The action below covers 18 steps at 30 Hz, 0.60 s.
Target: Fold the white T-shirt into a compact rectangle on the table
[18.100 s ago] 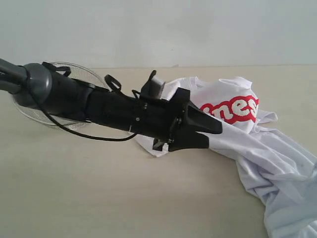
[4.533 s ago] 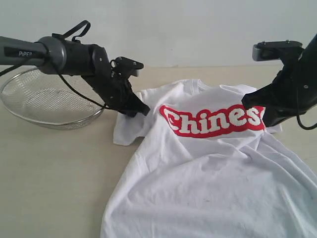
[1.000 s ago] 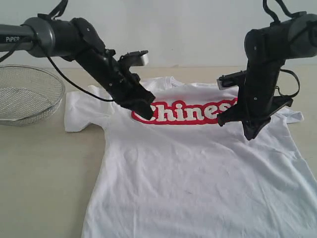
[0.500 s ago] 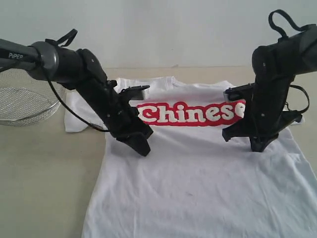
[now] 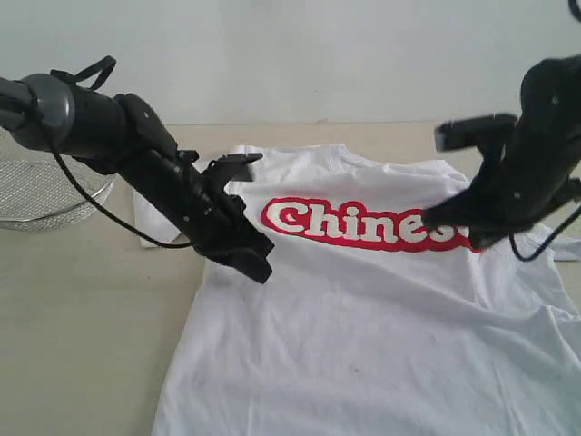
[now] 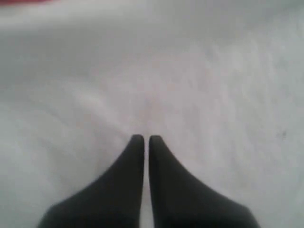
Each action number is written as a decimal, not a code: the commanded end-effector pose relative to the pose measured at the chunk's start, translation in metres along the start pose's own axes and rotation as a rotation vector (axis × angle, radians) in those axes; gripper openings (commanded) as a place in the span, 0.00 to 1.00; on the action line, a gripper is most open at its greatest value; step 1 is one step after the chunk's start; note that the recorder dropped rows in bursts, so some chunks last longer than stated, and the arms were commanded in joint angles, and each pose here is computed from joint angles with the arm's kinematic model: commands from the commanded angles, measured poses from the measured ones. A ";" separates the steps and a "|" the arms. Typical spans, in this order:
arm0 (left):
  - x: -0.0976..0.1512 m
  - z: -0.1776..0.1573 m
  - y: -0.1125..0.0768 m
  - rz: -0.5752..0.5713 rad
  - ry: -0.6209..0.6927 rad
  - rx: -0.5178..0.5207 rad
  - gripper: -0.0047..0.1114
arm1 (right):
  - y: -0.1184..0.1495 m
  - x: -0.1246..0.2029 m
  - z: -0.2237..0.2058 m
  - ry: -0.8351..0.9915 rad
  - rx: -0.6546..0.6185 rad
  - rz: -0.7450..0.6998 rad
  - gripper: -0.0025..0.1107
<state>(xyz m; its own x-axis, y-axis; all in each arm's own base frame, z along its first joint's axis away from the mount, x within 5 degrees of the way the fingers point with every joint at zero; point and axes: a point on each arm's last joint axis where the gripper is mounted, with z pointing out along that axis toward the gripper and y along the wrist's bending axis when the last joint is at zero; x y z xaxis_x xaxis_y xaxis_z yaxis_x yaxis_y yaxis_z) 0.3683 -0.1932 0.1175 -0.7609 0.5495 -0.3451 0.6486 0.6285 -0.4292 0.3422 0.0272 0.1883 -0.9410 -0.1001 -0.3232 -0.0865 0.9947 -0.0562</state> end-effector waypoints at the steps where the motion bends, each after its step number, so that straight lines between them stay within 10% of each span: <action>1: -0.029 -0.017 0.002 0.033 -0.155 -0.099 0.08 | -0.036 -0.042 -0.037 -0.225 0.043 0.090 0.02; 11: -0.077 -0.045 0.034 0.029 -0.430 -0.309 0.08 | -0.141 -0.094 -0.001 -0.132 0.092 0.156 0.02; 18: -0.075 -0.030 0.062 -0.054 -0.341 -0.197 0.08 | -0.153 -0.116 0.038 -0.141 -0.424 0.148 0.02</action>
<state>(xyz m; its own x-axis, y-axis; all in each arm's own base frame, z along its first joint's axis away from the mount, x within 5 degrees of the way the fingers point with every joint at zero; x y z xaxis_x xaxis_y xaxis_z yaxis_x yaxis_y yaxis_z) 0.4634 -0.1796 0.1491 -0.7084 0.3230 -0.6276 0.5805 0.7724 -0.2577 0.4665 -0.1147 0.2014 -0.9158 0.0890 -0.3917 -0.0022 0.9740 0.2266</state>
